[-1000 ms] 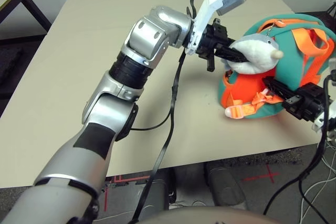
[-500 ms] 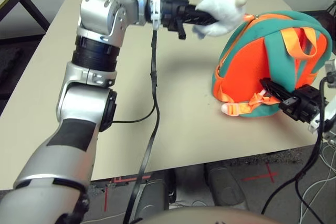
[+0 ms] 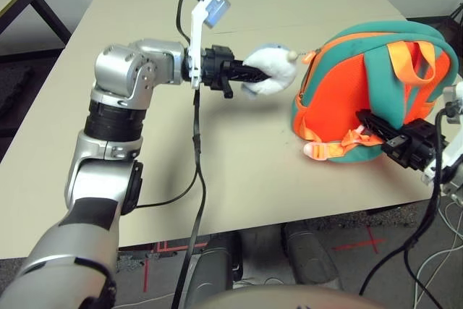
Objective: Put the pencil case into the backpack and zip it.
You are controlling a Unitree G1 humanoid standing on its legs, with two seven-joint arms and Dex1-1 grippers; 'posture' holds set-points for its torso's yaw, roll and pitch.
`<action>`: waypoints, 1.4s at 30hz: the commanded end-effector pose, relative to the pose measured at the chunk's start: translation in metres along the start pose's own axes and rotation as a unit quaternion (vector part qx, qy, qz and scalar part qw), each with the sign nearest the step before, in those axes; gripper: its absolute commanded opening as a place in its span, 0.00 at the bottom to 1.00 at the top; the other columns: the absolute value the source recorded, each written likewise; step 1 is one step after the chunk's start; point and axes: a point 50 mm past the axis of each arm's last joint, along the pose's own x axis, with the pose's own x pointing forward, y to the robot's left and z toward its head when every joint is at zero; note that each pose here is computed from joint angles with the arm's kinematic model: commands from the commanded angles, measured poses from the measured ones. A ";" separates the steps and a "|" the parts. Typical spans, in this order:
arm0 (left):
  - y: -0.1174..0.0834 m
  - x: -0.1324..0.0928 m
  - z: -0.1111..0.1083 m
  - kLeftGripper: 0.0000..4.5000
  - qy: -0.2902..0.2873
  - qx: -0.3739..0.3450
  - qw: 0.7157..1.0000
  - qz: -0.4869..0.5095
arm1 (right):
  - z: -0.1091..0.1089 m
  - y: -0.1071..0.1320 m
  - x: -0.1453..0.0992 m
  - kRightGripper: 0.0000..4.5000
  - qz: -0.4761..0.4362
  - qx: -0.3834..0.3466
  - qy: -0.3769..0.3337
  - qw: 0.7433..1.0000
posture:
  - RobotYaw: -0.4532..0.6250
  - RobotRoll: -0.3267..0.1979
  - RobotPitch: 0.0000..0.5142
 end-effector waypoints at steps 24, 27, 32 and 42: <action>-0.013 -0.021 -0.021 0.49 -0.063 -0.063 0.996 -0.025 | -0.003 -0.001 -0.022 0.62 0.027 0.080 -0.020 0.996 | 0.19 0.62 0.24; -0.023 -0.070 -0.014 0.71 -0.096 -0.116 0.988 -0.022 | 0.002 -0.007 -0.041 0.83 0.028 0.134 -0.002 0.991 | 0.19 0.62 0.23; -0.006 -0.122 -0.027 1.00 -0.148 -0.176 0.966 0.115 | 0.009 -0.041 -0.070 1.00 -0.027 0.150 0.017 0.988 | 0.23 0.62 0.22; 0.055 -0.177 -0.106 1.00 -0.161 -0.119 0.805 0.559 | 0.010 -0.137 -0.075 1.00 -0.174 0.095 -0.026 0.980 | 0.32 0.62 0.17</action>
